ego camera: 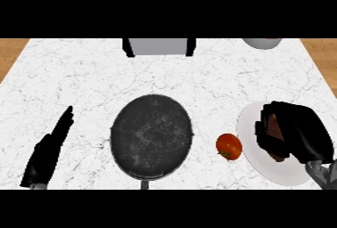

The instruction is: Pick the sweet potato from the plate and place it in the pan

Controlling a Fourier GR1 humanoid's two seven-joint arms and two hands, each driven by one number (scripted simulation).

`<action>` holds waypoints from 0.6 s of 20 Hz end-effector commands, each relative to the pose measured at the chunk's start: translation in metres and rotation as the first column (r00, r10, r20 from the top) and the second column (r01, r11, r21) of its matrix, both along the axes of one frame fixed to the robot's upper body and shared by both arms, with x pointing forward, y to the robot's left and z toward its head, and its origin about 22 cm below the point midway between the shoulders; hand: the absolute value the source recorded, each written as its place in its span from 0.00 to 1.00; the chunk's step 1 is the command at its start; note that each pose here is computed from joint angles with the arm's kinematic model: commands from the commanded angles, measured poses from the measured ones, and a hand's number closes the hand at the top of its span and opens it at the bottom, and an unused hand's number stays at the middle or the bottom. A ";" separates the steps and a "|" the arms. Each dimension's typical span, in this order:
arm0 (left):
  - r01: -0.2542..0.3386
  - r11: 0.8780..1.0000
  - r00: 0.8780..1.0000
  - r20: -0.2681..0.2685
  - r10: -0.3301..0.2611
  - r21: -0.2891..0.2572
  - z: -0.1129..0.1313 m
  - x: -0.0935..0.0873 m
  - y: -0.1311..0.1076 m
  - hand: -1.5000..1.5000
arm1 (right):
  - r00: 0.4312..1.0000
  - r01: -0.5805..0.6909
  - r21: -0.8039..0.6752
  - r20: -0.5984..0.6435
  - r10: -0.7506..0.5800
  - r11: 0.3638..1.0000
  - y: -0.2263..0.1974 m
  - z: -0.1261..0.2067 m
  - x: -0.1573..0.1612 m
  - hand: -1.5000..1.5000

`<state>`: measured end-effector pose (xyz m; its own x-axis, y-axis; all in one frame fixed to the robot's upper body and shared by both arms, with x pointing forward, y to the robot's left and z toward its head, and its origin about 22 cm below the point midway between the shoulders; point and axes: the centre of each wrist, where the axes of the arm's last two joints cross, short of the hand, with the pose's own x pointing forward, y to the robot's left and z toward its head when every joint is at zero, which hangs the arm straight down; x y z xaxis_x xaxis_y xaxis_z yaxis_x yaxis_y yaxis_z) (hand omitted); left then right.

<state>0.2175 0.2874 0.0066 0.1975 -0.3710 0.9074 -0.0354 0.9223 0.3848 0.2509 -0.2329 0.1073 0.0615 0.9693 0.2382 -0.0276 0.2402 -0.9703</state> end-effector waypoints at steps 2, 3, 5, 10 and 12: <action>0.006 1.000 1.000 0.007 -0.006 -0.001 -0.008 0.000 -0.007 0.50 | 0.963 -0.132 0.016 0.241 0.125 0.991 0.039 0.034 -0.018 1.00; 0.004 1.000 1.000 0.010 -0.004 -0.009 -0.005 -0.008 -0.002 0.50 | 0.958 -0.138 0.020 0.257 0.128 0.990 0.036 0.040 -0.025 1.00; 0.019 1.000 1.000 0.023 -0.019 0.014 0.011 0.011 0.007 0.50 | 0.954 -0.143 0.046 0.273 0.125 0.989 0.059 0.034 -0.008 1.00; 0.022 1.000 1.000 0.009 -0.022 0.005 0.008 -0.001 -0.010 0.50 | 0.958 -0.213 0.177 0.232 0.170 0.961 0.104 0.049 -0.001 1.00; 0.039 0.999 0.999 0.036 -0.039 -0.001 0.003 0.003 -0.002 0.50 | 0.964 -0.216 0.213 0.202 0.173 0.953 0.129 0.039 0.018 1.00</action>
<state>0.2171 0.2825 0.0071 0.1667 -0.3761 0.9115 -0.0162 0.9232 0.3839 0.2557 -0.1384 0.1480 -0.1806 0.9040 0.3875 0.1218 0.4116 -0.9032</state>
